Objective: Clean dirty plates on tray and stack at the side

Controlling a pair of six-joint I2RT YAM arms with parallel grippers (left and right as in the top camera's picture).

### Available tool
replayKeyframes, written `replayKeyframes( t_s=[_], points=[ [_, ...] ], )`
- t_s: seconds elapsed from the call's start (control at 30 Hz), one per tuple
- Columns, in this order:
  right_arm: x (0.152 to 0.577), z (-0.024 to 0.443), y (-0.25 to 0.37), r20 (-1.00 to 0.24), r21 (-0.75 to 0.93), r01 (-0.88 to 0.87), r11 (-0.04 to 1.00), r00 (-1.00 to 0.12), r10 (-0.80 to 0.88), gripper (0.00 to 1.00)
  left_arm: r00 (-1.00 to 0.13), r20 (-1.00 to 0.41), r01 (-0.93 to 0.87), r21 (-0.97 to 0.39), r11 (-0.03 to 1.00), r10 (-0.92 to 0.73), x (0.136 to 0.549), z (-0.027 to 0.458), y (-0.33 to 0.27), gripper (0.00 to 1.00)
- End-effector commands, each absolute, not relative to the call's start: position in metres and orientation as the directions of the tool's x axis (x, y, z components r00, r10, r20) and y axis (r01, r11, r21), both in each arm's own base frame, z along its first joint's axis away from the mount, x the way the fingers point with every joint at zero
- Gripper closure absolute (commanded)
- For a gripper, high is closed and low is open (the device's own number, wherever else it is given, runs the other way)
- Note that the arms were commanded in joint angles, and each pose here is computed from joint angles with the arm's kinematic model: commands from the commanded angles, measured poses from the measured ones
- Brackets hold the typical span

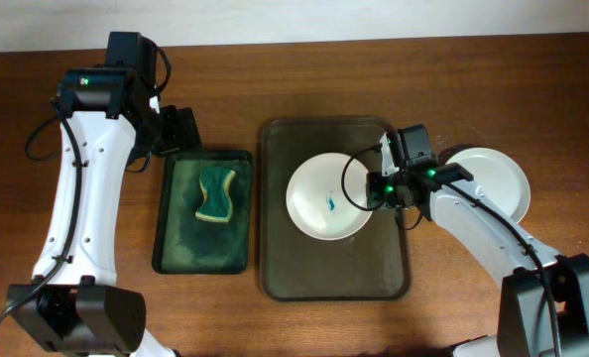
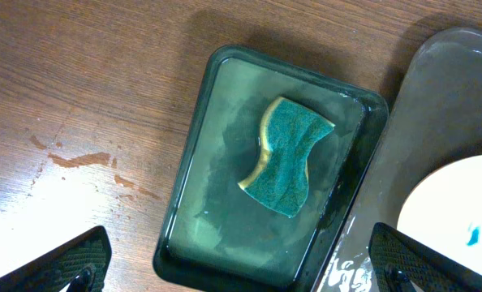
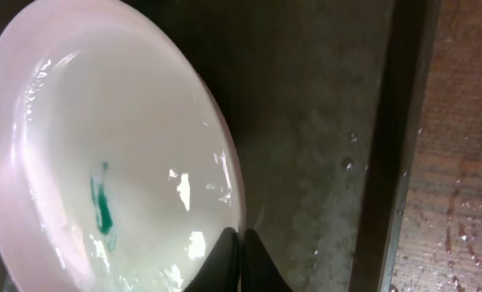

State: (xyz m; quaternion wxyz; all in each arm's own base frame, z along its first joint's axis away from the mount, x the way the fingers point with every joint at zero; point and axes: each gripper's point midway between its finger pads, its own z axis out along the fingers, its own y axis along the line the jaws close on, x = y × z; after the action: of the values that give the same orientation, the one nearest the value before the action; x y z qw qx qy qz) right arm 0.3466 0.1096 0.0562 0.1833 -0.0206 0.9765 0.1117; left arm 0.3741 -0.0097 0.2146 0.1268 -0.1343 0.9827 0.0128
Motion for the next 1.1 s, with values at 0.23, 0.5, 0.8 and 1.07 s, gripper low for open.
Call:
replayKeyframes(
  t_s=[0.23,0.5,0.8,1.07],
  points=[
    [0.324,0.052,0.115,-0.262,0.25,-0.054,0.967,-0.965,0.014,0.92,-0.929,-0.26,-0.266,-0.018,0.964,-0.262,0.373,0.218,-0.01,0.0],
    [0.355,0.091,0.098,-0.344,0.244,-0.097,0.965,-0.939,-0.007,0.8,-0.955,-0.27,-0.109,-0.06,0.992,-0.121,0.384,0.207,-0.036,0.09],
    [0.347,0.104,0.093,-0.303,0.219,-0.126,0.968,-0.951,-0.055,0.75,-0.997,-0.041,-0.059,0.02,0.998,-0.058,0.365,0.025,-0.064,0.58],
    [0.342,0.096,0.068,-0.259,0.155,-0.011,0.988,-0.965,0.03,0.75,-0.998,-0.027,-0.051,0.024,0.998,-0.05,0.371,-0.003,-0.065,1.0]
  ],
)
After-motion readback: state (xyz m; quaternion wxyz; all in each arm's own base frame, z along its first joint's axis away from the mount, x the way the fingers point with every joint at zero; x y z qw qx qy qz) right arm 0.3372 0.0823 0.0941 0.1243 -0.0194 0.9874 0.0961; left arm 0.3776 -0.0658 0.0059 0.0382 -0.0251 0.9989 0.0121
